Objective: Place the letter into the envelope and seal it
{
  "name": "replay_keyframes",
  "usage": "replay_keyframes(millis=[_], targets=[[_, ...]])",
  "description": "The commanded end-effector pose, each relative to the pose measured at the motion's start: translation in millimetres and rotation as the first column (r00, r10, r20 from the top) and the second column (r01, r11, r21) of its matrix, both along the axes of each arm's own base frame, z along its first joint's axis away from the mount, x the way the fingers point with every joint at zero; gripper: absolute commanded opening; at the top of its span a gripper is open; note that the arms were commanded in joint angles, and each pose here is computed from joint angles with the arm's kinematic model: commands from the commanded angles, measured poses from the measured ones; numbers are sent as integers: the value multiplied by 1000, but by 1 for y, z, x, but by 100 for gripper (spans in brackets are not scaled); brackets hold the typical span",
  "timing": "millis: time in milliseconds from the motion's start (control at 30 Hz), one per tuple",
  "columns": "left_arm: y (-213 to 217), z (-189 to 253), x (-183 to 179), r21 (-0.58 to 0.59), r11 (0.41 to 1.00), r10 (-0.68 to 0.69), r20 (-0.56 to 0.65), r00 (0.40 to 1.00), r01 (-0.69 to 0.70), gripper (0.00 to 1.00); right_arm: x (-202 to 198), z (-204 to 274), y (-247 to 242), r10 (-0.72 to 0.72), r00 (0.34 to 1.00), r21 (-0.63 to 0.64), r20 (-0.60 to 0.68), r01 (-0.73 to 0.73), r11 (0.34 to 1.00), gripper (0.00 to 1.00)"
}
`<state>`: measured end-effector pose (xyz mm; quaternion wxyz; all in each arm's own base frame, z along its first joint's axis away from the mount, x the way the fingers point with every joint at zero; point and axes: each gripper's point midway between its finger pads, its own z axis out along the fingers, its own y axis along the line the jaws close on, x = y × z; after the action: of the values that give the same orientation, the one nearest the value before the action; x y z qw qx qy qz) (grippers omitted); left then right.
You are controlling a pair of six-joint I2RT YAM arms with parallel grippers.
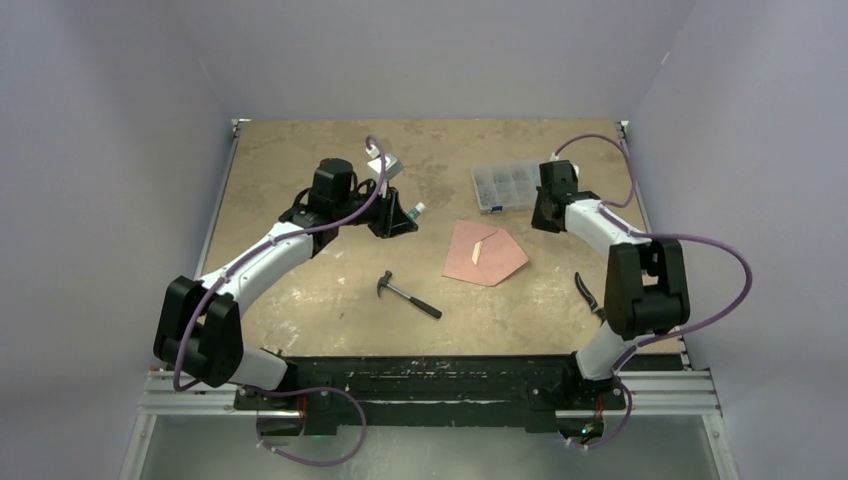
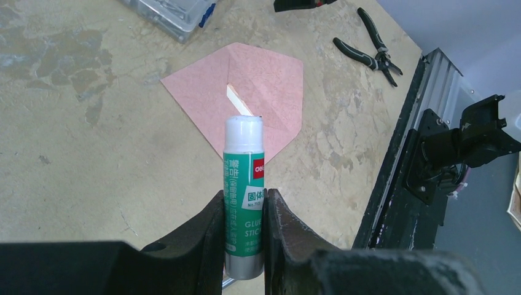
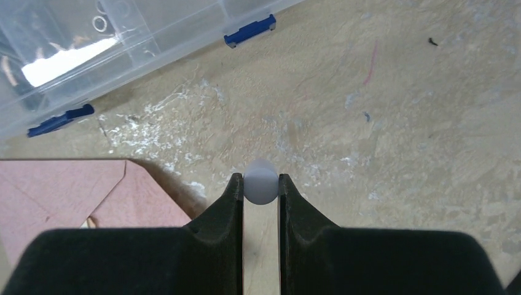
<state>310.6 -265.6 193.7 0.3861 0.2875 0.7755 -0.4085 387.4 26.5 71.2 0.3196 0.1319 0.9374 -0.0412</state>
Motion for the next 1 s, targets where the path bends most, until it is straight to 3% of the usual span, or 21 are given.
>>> replay_keyframes(millis=[0,200,367,433,600,700,733,800,900,967], targets=[[-5,9,3,-29,1000,1,23,1000,-1,0,6,-21,0,2,1000,-36,-8,-2,999,12],[-6,12,6,-39,999,0,40,999,1,0,4,-42,1,-6,1000,-35,-27,5,999,19],[-6,14,9,-43,999,13,38,999,-11,0,4,-33,1,-16,1000,-30,2,16,999,50],[-6,17,11,-47,999,24,36,999,-23,0,6,-20,4,-16,999,-11,32,16,1000,58],[-10,29,13,-83,996,40,29,999,-38,0,16,31,11,-13,990,38,138,8,999,62],[-14,48,16,-151,987,60,34,998,-54,0,22,80,36,69,958,139,278,-111,984,62],[-16,56,18,-180,982,66,37,997,-59,0,23,99,52,130,928,181,350,-203,962,62],[-21,74,19,-248,967,70,49,996,-55,0,16,137,98,264,811,281,522,-456,845,62],[-26,100,19,-332,942,66,73,995,-38,0,-20,193,162,257,635,427,728,-714,555,68],[-29,109,16,-368,930,51,66,997,-23,0,-44,230,199,213,540,427,814,-806,410,75]])
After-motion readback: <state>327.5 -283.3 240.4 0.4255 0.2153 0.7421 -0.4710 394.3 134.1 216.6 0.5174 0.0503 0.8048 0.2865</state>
